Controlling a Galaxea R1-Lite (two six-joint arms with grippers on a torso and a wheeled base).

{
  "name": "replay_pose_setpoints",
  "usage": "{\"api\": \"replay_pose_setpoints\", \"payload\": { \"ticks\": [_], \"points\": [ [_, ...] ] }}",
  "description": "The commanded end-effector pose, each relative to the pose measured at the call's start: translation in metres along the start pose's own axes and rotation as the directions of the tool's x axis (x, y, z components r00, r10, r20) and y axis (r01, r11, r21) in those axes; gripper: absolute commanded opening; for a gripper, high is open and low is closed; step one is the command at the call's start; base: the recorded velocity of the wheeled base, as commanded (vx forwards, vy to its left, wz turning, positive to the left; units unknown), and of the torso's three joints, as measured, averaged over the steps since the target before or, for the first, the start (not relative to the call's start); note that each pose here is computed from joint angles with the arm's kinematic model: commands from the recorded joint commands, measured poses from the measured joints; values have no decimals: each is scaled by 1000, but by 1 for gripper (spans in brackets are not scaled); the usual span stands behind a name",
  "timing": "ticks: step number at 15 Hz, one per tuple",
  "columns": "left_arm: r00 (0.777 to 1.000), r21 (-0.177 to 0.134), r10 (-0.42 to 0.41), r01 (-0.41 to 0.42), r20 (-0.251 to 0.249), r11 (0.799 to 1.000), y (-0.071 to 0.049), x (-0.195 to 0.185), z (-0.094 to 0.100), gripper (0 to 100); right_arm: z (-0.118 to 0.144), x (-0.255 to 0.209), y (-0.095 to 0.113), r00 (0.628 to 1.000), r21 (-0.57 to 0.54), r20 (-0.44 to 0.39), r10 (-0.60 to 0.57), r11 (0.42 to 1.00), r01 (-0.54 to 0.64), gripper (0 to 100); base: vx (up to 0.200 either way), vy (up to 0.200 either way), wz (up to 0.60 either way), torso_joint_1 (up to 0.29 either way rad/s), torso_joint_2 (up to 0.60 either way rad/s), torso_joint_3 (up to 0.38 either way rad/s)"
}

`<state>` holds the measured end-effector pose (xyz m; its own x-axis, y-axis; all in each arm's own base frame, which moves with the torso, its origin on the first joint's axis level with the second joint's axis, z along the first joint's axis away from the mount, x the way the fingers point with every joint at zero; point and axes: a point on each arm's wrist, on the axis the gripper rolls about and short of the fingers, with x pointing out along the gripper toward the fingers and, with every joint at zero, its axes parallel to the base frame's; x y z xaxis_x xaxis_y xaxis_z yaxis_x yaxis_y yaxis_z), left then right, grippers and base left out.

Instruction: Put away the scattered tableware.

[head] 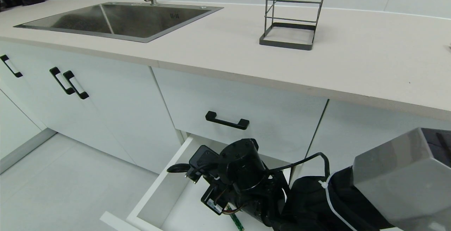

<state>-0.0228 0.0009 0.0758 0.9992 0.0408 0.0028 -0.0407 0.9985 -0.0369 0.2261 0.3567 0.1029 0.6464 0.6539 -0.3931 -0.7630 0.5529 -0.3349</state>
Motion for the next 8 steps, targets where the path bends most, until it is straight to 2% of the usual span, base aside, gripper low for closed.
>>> {"api": "replay_pose_setpoints", "payload": {
  "ticks": [1,8],
  "points": [
    [1000,-2,1,-1,0,1000,0,0,0,100,-13,10,-5,999,2,-38,-12,1000,12,0,0,0,0,0,0,0],
    [1000,-2,1,-1,0,1000,0,0,0,100,-28,25,0,997,-2,-71,-2,1000,1,0,0,0,0,0,0,0]
  ]
}}
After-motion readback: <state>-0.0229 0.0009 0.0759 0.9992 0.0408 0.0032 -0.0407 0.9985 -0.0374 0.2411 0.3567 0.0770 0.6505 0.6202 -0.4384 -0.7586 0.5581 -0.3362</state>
